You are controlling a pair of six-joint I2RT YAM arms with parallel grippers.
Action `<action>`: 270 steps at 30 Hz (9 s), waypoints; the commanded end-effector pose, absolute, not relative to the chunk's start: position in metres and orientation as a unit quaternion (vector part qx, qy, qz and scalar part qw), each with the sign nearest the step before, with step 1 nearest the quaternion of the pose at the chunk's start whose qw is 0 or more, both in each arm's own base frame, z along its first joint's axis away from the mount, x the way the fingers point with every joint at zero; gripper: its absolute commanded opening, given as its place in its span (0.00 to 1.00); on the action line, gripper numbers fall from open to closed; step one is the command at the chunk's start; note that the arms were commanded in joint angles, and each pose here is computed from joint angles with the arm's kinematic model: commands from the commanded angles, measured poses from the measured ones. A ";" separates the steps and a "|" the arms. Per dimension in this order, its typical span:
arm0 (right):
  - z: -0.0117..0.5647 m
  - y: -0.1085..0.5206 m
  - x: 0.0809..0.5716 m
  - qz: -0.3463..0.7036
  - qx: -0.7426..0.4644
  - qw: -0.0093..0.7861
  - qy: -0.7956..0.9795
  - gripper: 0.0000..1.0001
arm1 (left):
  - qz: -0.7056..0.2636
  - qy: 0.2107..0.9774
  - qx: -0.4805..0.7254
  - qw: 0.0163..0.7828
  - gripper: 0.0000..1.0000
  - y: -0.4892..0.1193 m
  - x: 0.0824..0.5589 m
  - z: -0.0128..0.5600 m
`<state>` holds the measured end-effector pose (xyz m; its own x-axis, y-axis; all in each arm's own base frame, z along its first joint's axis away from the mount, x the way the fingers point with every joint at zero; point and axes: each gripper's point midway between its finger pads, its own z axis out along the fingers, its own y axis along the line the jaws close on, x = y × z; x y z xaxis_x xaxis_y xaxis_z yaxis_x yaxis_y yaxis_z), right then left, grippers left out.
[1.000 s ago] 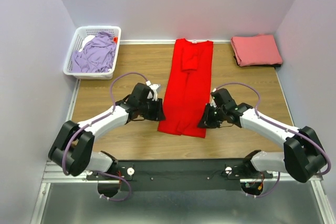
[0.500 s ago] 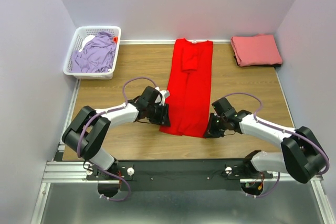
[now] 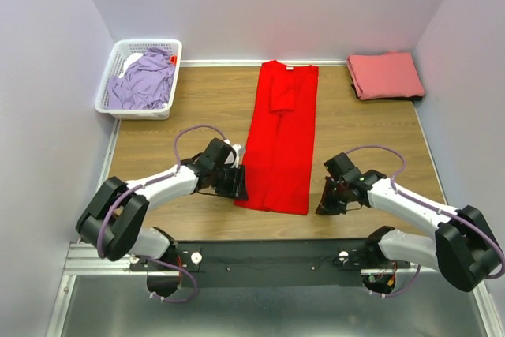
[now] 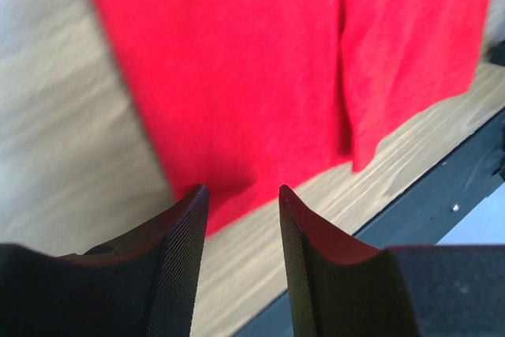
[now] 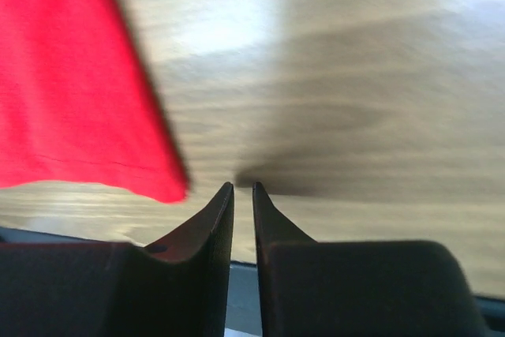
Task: Fold and stack the t-shirts
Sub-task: Fold the tshirt
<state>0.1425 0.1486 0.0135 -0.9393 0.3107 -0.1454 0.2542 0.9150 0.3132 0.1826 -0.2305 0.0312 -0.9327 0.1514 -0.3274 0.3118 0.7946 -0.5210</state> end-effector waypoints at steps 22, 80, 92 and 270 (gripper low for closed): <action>0.036 0.186 0.157 0.167 0.130 0.085 0.974 0.51 | -0.180 0.962 0.053 0.200 0.76 -0.192 0.205 0.051; 0.003 0.157 0.134 0.048 0.069 0.088 0.993 0.01 | -0.093 0.985 0.105 0.099 0.41 -0.214 0.160 0.008; 0.002 0.154 0.122 0.061 0.057 0.076 0.994 0.01 | -0.069 0.990 0.099 0.073 0.10 -0.202 0.134 -0.008; 0.092 0.262 0.365 0.546 -0.071 0.179 0.815 0.25 | -0.350 0.840 0.046 0.413 0.23 -0.263 0.343 0.111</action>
<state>0.3794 0.2727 0.1152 -0.8907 0.0677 -0.4495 -0.3852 0.4126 0.8255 0.3304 -0.2374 0.1225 -0.6346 -0.2829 -0.7192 0.2439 0.8097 -0.5337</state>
